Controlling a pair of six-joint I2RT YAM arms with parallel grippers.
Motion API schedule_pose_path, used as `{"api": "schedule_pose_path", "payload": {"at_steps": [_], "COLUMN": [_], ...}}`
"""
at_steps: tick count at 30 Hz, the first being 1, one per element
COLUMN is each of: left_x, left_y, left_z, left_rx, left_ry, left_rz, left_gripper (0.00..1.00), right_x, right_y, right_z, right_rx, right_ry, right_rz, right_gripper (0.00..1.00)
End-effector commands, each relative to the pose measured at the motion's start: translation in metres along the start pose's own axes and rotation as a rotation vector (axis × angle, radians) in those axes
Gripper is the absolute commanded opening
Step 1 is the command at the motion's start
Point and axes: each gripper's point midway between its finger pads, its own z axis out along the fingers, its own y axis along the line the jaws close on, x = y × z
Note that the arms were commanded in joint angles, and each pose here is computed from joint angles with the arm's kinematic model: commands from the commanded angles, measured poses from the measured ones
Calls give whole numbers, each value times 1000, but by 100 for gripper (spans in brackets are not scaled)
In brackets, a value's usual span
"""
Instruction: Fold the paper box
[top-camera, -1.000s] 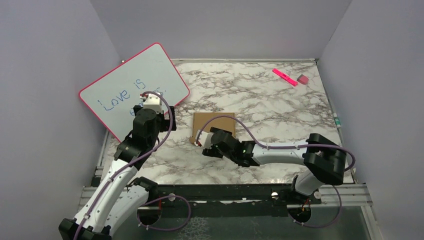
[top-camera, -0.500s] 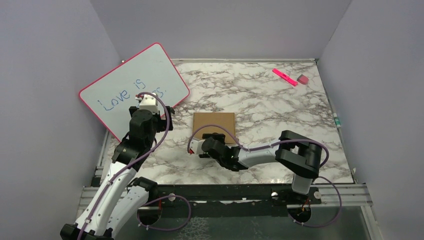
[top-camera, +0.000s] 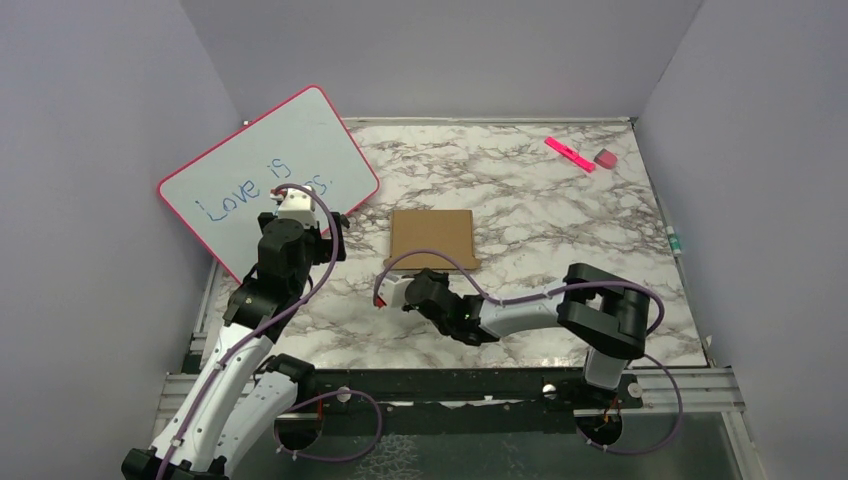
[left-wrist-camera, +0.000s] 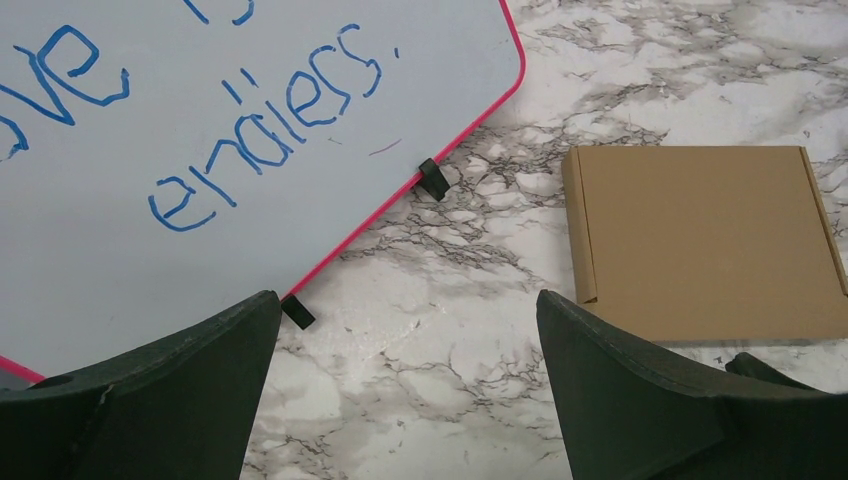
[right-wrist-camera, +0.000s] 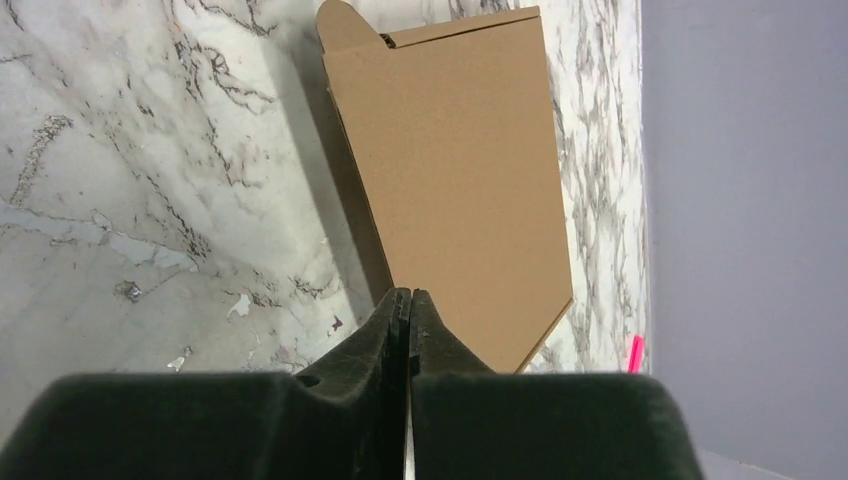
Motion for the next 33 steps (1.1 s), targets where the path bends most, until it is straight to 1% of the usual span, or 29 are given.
{"api": "schedule_pose_path", "payload": {"at_steps": [1, 4, 5, 6, 10, 12, 14, 17, 22, 26, 28, 31, 33], "left_x": [-5, -7, -7, -7, -7, -6, -7, -7, -7, -8, -8, -8, -8], "left_y": [-2, -2, -2, -2, -1, -1, 0, 1, 1, 2, 2, 1, 1], "left_z": [0, -2, -2, -2, -2, -2, -2, -2, -2, -3, -3, -3, -2], "left_rx": [17, 22, 22, 22, 19, 18, 14, 7, 9, 6, 6, 8, 10], "left_ry": [-26, -36, -38, -39, -39, -39, -41, -44, -43, -49, -49, -45, -44], "left_rz": [-5, -7, -6, -4, -3, -3, -3, -3, -3, -5, -4, -5, -4], "left_gripper": [99, 99, 99, 99, 99, 99, 99, 99, 99, 99, 99, 99, 99], "right_x": [-6, -9, -9, -10, -8, -6, -6, -7, -10, -8, -7, -3, -3], "right_y": [-16, -22, -22, -23, -15, -10, -8, -8, -10, -14, -16, -13, -13], "right_z": [-16, -23, -25, -26, -21, -15, -8, 0, 13, 23, 27, 33, 34], "right_rx": [17, 3, -3, -7, -15, -12, 6, 47, 116, 217, 257, 261, 264], "right_ry": [-7, -14, -17, -21, -27, -23, -22, -24, -34, -38, -36, -26, -26], "right_rz": [43, 60, 59, 58, 39, 20, -1, -39, -113, -184, -212, -225, -221], "right_gripper": [3, 1, 2, 6, 34, 46, 55, 64, 67, 66, 63, 58, 52]}}
